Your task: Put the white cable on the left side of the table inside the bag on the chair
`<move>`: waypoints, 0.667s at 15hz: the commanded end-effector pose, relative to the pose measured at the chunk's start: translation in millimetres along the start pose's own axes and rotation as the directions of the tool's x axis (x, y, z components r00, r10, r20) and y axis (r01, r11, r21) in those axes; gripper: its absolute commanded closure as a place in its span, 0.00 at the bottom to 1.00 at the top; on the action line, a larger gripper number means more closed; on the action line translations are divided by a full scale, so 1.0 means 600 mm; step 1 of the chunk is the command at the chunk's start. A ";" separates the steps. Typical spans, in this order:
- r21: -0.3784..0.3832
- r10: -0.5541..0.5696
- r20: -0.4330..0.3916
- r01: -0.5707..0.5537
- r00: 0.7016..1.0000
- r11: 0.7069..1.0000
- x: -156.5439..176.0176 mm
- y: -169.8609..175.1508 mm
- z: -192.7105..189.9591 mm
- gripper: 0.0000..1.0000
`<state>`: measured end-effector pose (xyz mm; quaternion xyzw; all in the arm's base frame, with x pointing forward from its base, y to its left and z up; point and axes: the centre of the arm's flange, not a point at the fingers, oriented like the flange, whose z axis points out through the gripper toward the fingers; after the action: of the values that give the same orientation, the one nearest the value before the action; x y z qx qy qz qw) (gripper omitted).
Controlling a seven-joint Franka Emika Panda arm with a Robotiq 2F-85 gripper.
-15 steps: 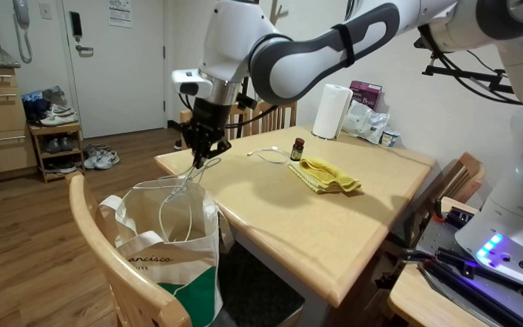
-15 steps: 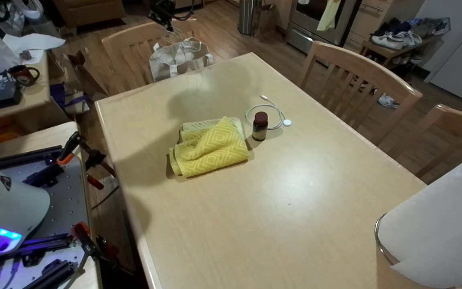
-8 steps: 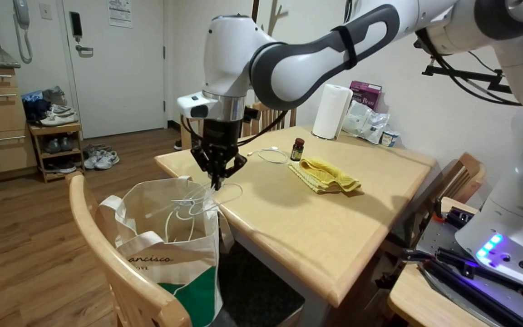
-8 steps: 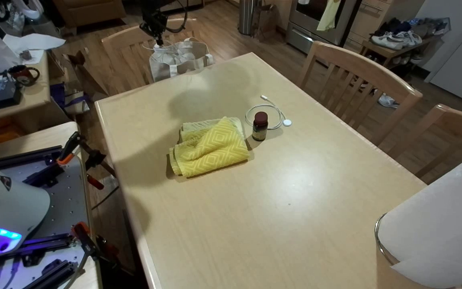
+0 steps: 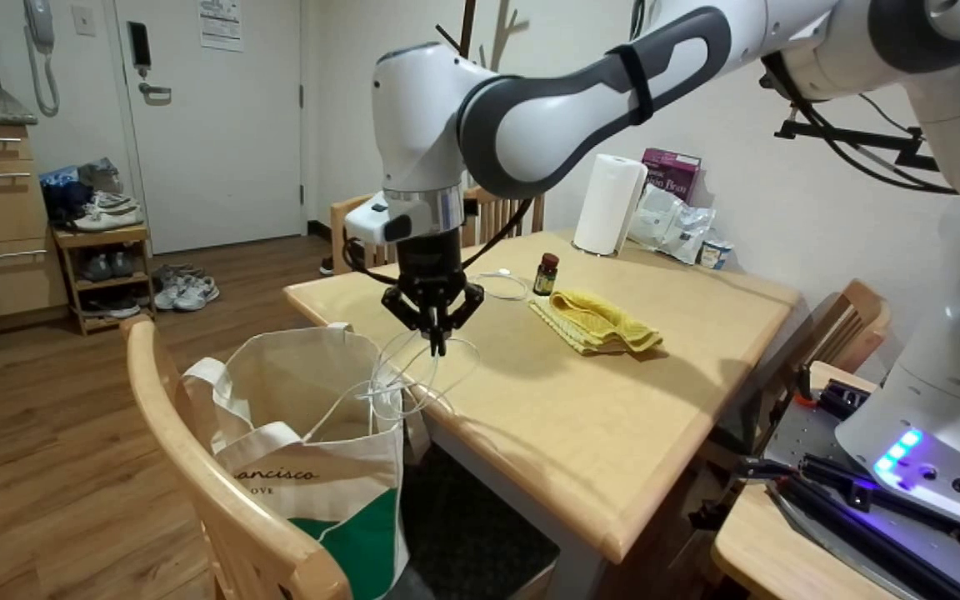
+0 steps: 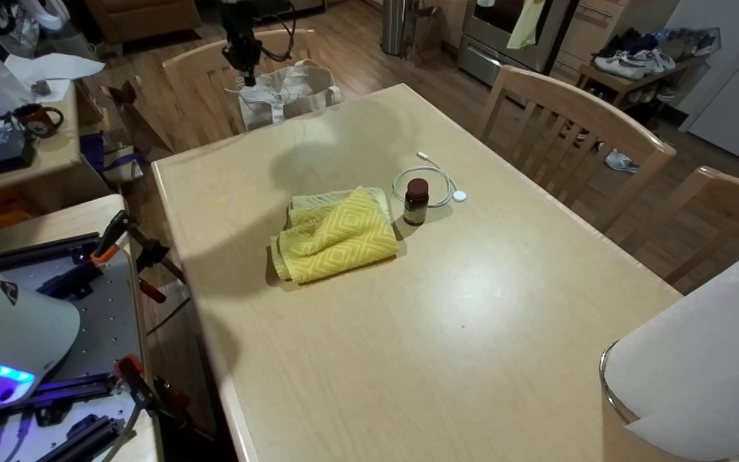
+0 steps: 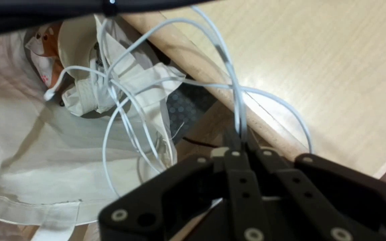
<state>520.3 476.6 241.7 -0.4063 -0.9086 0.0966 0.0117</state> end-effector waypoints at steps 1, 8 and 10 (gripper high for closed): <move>0.004 -0.160 0.040 0.160 0.986 0.987 -0.004 0.005 -0.034 0.97; -0.085 -0.453 0.144 0.467 0.880 0.880 0.034 0.043 -0.101 0.97; -0.088 -0.540 0.146 0.554 0.829 0.828 0.045 0.051 -0.109 0.97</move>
<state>523.2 513.5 291.7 -0.1937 -0.9779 0.0694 -0.0368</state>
